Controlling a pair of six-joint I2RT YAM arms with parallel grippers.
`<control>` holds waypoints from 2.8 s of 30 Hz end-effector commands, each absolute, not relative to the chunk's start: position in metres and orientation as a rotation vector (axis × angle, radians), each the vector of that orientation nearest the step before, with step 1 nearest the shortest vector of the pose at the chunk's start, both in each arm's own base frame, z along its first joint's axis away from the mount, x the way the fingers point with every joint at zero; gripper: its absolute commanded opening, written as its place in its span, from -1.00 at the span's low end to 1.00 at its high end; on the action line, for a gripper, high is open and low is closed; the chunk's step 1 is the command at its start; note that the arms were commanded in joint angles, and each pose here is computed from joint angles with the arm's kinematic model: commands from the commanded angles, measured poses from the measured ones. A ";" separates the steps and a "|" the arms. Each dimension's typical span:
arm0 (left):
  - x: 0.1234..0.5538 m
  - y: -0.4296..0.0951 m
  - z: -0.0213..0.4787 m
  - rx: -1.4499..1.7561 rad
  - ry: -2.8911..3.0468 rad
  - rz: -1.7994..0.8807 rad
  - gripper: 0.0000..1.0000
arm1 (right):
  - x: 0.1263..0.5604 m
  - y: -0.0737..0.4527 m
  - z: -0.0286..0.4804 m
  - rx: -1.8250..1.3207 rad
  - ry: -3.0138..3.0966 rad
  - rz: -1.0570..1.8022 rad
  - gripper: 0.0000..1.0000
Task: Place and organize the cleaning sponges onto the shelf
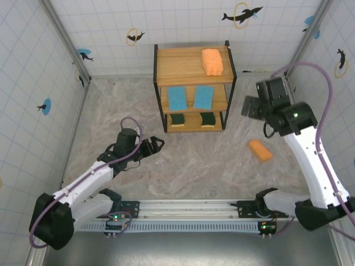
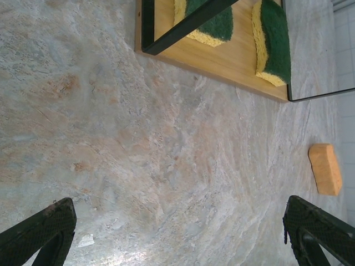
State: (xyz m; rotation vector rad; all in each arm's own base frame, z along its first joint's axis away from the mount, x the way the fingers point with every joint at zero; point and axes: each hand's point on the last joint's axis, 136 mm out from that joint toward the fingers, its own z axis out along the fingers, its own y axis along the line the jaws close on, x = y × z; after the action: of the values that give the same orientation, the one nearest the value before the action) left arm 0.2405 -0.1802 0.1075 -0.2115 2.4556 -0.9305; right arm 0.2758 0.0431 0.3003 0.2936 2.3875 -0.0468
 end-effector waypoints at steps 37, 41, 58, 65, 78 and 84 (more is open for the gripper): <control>0.241 -0.177 0.114 -0.250 2.472 -0.905 0.95 | 0.275 -0.011 0.048 0.667 2.822 0.033 0.99; 0.241 -0.177 0.113 -0.263 2.473 -0.901 0.95 | 0.273 0.005 0.038 0.612 2.849 0.093 1.00; 0.243 -0.175 0.104 -0.279 2.494 -0.874 0.95 | 0.248 0.115 0.022 0.378 2.875 0.315 1.00; 0.240 -0.173 0.099 -0.284 2.497 -0.874 0.95 | 0.232 0.175 0.025 0.324 2.828 0.489 1.00; 0.227 -0.156 0.080 -0.464 2.446 -0.873 0.95 | 0.228 0.233 0.073 0.075 2.719 0.724 1.00; 0.227 -0.158 0.082 -0.471 2.434 -0.871 0.95 | 0.237 0.197 0.083 0.098 2.674 0.634 0.99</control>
State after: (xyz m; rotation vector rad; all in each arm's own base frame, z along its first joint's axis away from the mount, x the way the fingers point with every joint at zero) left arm 0.2235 -0.1582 0.0798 -0.4399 2.4614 -0.8729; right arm 0.2374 0.2168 0.0845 0.1003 2.6691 0.6975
